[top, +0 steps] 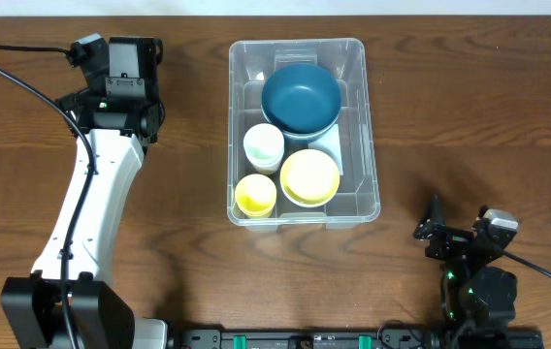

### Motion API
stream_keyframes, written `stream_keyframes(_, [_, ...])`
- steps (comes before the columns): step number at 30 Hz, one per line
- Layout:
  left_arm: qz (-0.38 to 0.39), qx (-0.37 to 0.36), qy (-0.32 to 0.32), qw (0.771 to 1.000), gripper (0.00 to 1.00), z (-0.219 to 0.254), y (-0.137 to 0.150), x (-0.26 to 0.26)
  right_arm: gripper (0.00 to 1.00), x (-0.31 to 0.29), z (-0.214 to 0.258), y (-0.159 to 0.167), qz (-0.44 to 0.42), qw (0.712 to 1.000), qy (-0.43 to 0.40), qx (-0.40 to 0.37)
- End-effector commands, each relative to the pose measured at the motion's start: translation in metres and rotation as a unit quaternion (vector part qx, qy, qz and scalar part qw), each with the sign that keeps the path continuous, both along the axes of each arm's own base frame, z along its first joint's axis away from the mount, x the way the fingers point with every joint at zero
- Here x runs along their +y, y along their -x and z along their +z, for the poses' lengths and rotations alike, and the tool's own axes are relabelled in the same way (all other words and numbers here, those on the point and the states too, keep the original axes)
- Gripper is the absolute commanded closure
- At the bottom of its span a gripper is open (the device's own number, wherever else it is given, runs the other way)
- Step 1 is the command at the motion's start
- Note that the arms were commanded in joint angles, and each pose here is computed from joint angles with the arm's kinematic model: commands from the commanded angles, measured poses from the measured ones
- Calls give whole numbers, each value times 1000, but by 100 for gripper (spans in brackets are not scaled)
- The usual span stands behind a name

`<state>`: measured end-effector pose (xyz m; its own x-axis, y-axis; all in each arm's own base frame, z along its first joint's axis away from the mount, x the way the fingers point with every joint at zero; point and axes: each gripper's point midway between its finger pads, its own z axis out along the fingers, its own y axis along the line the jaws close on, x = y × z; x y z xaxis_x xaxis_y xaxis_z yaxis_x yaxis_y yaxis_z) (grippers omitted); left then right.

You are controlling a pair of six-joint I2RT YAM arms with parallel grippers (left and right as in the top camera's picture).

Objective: Pack container

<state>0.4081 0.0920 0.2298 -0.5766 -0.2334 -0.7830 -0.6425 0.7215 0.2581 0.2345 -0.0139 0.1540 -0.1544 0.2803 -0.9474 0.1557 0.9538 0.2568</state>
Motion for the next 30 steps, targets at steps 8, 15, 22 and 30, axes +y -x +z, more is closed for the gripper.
stream_keyframes(8, [7, -6, -10, 1000, 2, 8, 4, 4, 1, -19, -16, 1, -34, 993, 102, 41])
stream_keyframes(15, [7, -6, -10, 1000, 2, 8, 4, 4, 1, -28, -14, 2, -55, 989, 127, 44])
stream_keyframes(22, [7, -6, -10, 1000, 2, 8, 4, 4, 1, -12, -6, -4, 24, 956, 289, 45])
stream_keyframes(30, [7, -6, -10, 1000, 2, 8, 4, 4, 1, -6, -12, -4, 46, 953, 294, 52])
